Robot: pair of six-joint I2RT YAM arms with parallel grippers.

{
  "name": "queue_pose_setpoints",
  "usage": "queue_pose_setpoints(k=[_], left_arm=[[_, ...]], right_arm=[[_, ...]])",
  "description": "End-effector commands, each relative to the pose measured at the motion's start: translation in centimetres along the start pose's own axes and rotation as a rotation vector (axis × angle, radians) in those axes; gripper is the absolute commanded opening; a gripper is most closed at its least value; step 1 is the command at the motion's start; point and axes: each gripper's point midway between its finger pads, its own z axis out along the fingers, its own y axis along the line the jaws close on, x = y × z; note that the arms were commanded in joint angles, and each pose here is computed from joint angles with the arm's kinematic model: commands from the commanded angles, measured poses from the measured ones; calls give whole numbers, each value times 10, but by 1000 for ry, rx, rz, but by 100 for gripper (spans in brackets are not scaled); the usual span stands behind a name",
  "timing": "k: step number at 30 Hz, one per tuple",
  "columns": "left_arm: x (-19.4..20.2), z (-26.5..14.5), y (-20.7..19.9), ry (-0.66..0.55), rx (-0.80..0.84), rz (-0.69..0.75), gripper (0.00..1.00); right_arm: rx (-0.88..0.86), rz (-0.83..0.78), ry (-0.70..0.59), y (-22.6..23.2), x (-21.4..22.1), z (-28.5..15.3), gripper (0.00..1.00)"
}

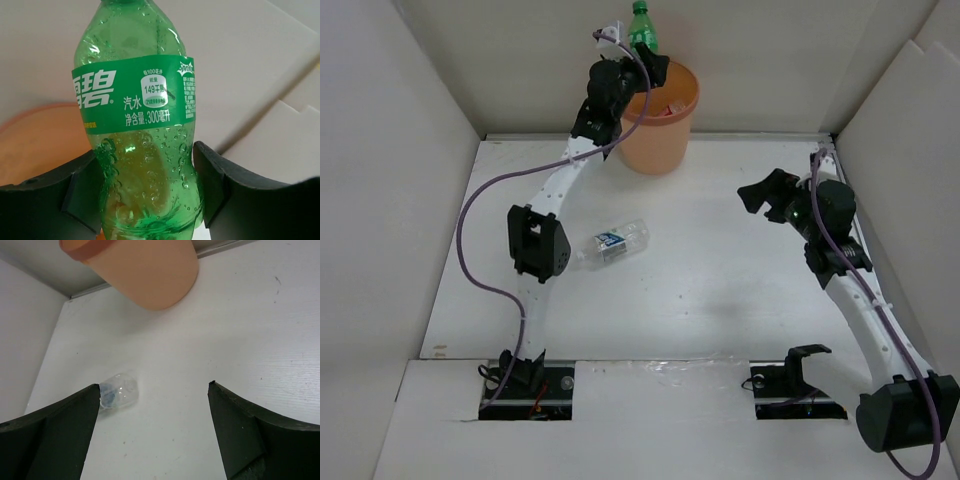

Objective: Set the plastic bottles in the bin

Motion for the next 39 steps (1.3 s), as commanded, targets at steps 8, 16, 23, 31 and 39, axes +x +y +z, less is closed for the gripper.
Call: queue_pose_setpoints(k=[8, 16, 23, 31, 39], left_arm=[[-48, 27, 28, -153, -43, 56, 100], [-95, -13, 8, -159, -35, 155, 100], [-91, -116, 2, -15, -207, 272, 100], [-82, -285, 41, -15, -574, 58, 100], [-18, -348, 32, 118, -463, -134, 100]], right_arm=[[-86, -94, -13, 13, -4, -10, 92], [-109, -129, 33, 27, 7, -1, 94], [-49, -111, 108, 52, 36, 30, 94], [110, 5, 296, 109, 116, 75, 94], [186, 294, 414, 145, 188, 102, 95]])
